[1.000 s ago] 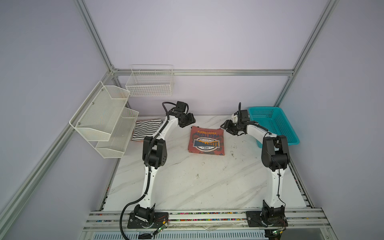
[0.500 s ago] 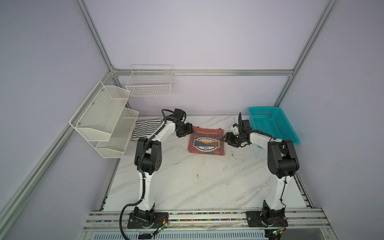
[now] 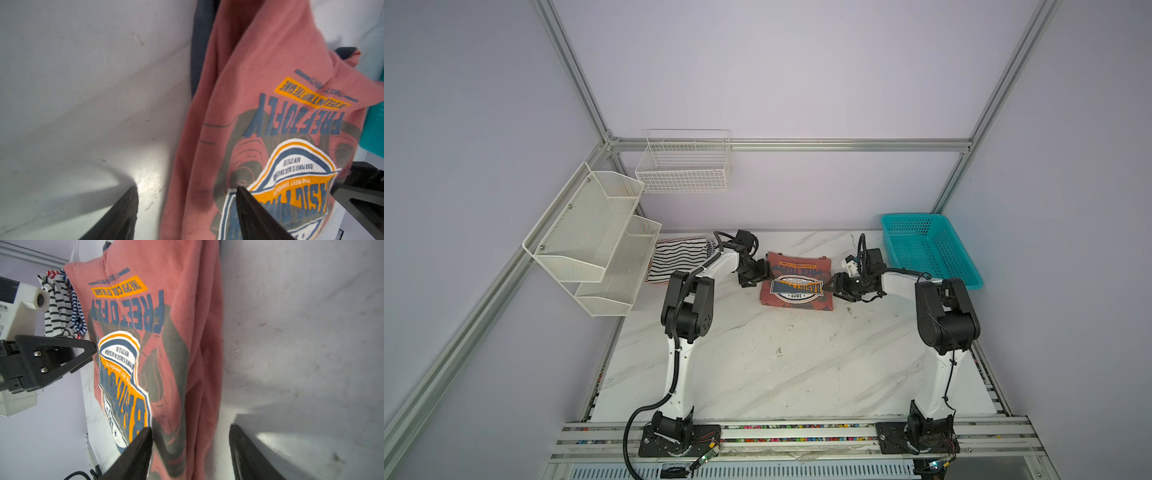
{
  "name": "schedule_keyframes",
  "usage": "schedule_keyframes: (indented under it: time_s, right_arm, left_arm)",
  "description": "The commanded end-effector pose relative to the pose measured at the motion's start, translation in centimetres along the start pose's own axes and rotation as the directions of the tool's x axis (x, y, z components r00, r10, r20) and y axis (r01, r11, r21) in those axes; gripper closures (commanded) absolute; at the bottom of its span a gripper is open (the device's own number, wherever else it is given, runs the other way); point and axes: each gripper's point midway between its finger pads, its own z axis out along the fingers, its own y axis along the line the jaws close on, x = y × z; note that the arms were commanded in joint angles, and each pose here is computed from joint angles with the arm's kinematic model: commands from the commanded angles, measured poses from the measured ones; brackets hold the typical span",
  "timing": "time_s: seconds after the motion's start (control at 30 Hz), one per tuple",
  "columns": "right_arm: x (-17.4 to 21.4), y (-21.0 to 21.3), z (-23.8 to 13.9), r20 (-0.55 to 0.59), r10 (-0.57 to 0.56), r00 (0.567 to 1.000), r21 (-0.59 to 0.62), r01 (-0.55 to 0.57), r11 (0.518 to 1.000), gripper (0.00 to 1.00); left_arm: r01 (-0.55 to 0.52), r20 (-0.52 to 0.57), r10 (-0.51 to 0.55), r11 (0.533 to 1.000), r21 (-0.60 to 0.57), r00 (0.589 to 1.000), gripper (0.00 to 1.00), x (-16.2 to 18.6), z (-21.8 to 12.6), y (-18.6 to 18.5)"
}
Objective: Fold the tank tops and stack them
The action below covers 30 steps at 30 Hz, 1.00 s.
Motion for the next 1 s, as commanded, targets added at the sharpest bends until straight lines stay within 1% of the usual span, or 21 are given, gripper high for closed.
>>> schedule_keyframes:
  time_s: [0.0,0.23,0.43,0.6,0.77,0.9,0.97]
  right_arm:
    - [2.8,-2.9,2.1,-0.070,0.068,0.995,0.039,-0.065,0.997,0.39]
    - [4.4,-4.6,3.6,-0.102,0.122,0.987,0.033,-0.119,0.992,0.41]
    - [5.1,-5.6,4.6,-0.117,0.152,0.982,0.035,-0.149,0.988,0.42]
    - [5.4,-5.8,5.4,-0.127,0.164,0.978,0.033,-0.161,0.986,0.42]
    - [6.0,-6.0,6.4,-0.144,0.171,0.975,0.032,-0.168,0.985,0.43]
    - [6.3,-6.0,7.1,-0.154,0.174,0.973,0.030,-0.172,0.985,0.43]
    - [6.3,-6.0,7.3,-0.156,0.176,0.972,0.026,-0.174,0.984,0.43]
  left_arm:
    - [0.006,-0.041,-0.005,1.000,0.024,0.999,0.26,1.4,1.8,0.3]
    - [0.045,-0.085,-0.036,0.993,0.109,0.996,0.26,2.8,4.3,-0.5]
    - [0.052,-0.151,-0.036,0.993,0.105,0.988,0.26,5.0,6.7,-0.4]
    - [0.067,-0.182,-0.049,0.993,0.095,0.982,0.27,6.4,8.2,-0.3]
    - [0.089,-0.199,-0.071,0.992,0.085,0.977,0.32,7.4,9.3,-0.1]
    - [0.107,-0.206,-0.090,0.992,0.073,0.974,0.41,8.1,10.0,0.2]
    - [0.112,-0.209,-0.096,0.991,0.067,0.973,0.47,8.5,10.3,0.4]
